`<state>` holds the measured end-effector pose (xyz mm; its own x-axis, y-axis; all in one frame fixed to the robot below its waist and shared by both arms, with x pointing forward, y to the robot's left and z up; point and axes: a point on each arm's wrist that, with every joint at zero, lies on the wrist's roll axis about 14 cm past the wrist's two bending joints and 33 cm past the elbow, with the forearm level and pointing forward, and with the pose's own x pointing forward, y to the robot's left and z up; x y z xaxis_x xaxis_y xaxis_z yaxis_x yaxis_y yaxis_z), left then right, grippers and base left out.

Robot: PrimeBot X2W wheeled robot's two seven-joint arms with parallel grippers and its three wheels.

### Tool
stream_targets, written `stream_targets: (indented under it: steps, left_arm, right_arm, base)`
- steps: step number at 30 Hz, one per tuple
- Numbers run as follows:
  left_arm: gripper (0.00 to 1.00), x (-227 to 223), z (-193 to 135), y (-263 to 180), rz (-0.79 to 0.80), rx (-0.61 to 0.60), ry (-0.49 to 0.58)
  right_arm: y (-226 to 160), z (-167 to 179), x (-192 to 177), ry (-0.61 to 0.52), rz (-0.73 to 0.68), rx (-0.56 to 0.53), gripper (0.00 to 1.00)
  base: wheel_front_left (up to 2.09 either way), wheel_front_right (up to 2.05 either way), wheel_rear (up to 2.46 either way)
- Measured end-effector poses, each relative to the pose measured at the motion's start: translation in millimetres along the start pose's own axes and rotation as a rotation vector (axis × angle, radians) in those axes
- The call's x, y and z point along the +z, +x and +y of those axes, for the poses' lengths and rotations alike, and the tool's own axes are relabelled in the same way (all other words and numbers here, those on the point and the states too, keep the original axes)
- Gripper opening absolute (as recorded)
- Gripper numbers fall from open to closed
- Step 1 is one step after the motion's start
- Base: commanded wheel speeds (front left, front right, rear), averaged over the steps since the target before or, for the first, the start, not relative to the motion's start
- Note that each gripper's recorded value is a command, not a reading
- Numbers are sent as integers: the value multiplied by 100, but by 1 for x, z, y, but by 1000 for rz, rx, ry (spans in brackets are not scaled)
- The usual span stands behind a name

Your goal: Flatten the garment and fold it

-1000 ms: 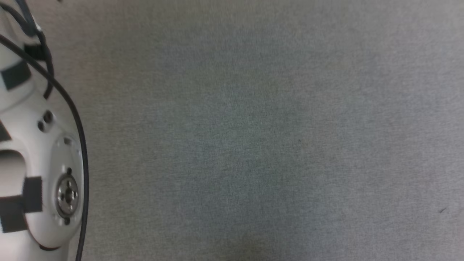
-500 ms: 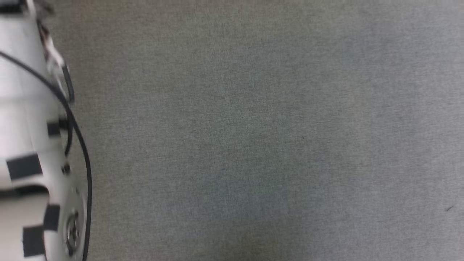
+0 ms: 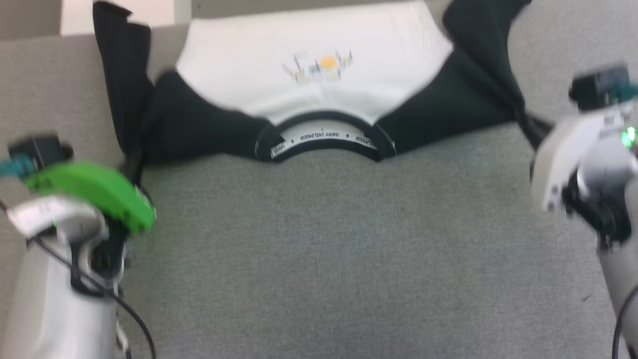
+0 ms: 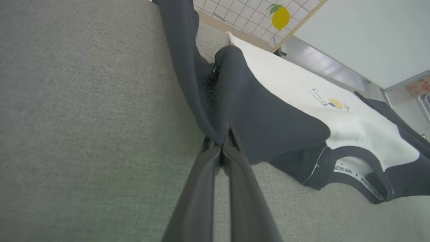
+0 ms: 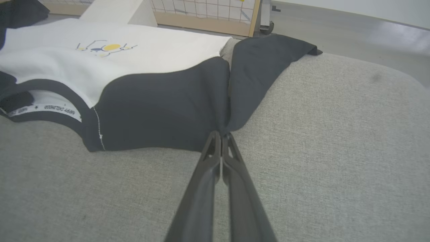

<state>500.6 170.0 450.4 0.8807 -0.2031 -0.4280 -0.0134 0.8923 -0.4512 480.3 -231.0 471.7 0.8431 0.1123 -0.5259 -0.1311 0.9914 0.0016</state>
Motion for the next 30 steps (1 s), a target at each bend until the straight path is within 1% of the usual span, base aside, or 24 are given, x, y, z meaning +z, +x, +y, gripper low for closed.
stream_targets:
  steps: [7, 13, 16, 23, 27, 30]
  left_arm:
    - [0, -36, 15, -74, 70, 64, -19]
    - [0, -71, 22, -123, 155, 108, -57]
    - [0, -92, 26, -141, 207, 135, -81]
    - [0, -130, 40, -171, 290, 205, -136]
    - [0, -147, 47, -181, 330, 240, -145]
    - [0, -153, 50, -184, 342, 257, -146]
  right_arm:
    - [-59, 4, -42, 77, 44, -32, 0]
    - [-94, 13, -73, 134, 95, -55, 0]
    - [-105, 14, -90, 165, 129, -80, 0]
    - [-131, 17, -144, 241, 282, -133, 0]
    - [-143, 13, -164, 270, 331, -172, 0]
    - [-146, 13, -171, 284, 348, -180, 0]
  base:
    - [0, 0, 0]
    - [0, 0, 0]
    - [0, 0, 0]
    - [0, 0, 0]
    - [0, 0, 0]
    - [0, 0, 0]
